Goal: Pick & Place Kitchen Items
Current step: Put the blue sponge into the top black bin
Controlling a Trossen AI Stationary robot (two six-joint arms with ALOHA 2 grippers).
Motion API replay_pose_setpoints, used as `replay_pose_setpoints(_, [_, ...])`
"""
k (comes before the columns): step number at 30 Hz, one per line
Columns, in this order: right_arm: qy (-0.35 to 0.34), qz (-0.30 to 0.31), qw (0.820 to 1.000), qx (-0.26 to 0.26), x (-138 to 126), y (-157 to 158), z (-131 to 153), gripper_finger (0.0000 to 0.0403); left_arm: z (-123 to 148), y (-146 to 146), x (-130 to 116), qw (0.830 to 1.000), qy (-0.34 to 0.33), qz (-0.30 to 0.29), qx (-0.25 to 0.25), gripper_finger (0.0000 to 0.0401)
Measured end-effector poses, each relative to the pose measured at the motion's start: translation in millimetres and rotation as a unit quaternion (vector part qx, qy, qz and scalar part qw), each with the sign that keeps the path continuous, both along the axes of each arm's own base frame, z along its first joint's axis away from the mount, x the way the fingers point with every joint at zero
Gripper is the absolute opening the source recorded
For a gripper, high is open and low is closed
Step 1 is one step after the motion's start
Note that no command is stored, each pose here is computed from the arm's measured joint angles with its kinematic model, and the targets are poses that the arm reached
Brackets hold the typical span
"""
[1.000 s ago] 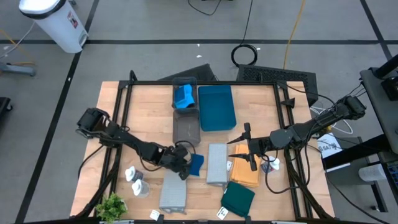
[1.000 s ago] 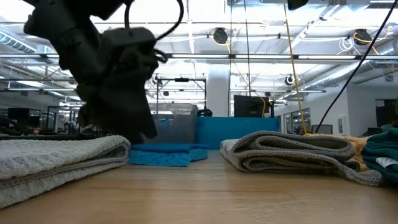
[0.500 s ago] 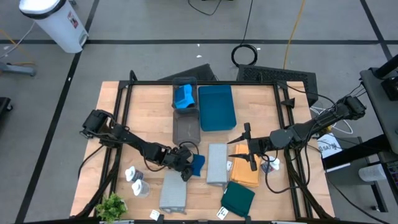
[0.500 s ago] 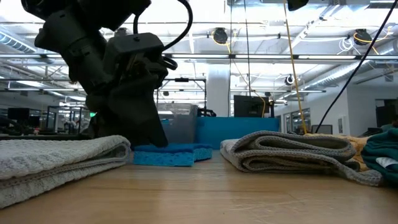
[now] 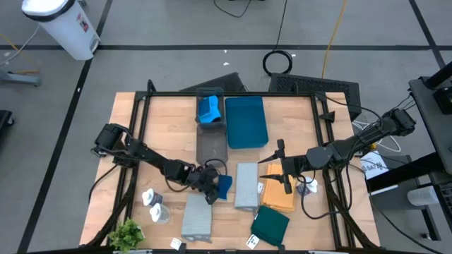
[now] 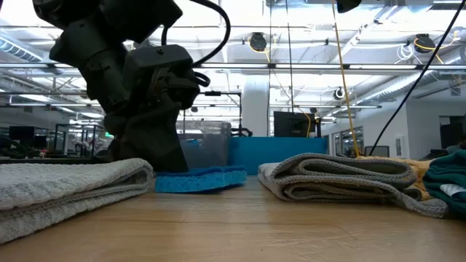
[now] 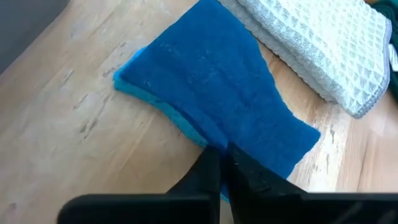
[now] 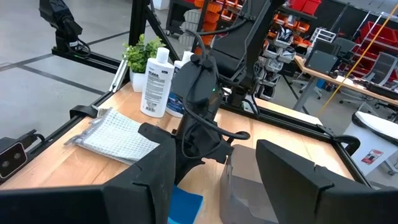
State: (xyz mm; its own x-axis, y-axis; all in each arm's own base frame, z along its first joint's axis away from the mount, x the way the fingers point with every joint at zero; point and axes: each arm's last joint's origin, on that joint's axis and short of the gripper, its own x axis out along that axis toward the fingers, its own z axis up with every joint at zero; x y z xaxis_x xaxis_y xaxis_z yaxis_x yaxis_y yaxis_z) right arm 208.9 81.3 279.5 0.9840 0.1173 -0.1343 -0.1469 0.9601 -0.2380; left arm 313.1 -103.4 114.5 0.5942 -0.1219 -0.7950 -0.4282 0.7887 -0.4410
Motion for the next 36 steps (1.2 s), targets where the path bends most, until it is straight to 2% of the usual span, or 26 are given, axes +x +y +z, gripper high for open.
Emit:
replay_pose_setpoints(8, [0.003, 0.000, 1.000, -0.001, -0.1, 0.0, -0.6, 0.0196, 12.0, -2.2, 2.2, 0.998, -0.046, -0.044, 0.025, 0.0006])
replay_pose_setpoints(15, [0.003, 0.000, 1.000, -0.001, -0.1, 0.0, -0.6, 0.0196, 31.7, -7.6, -0.5, 0.991, -0.097, -0.055, 0.080, 0.0005])
replay_pose_setpoints(25, [0.006, -0.001, 1.000, 0.004, -0.1, -0.1, -1.1, 0.0196, 56.5, -18.1, -3.9, 0.968, -0.175, -0.063, 0.168, 0.0009])
replay_pose_setpoints(33, [0.048, -0.020, 0.997, 0.059, -0.3, -3.4, -8.2, 0.0196, 66.1, -19.5, 0.7, 0.941, -0.226, -0.056, 0.246, 0.0009])
replay_pose_setpoints(36, [0.065, -0.038, 0.994, 0.083, 0.6, -8.3, -11.1, 0.0196, 72.3, -19.1, 3.5, 0.925, -0.252, -0.050, 0.279, 0.0008])
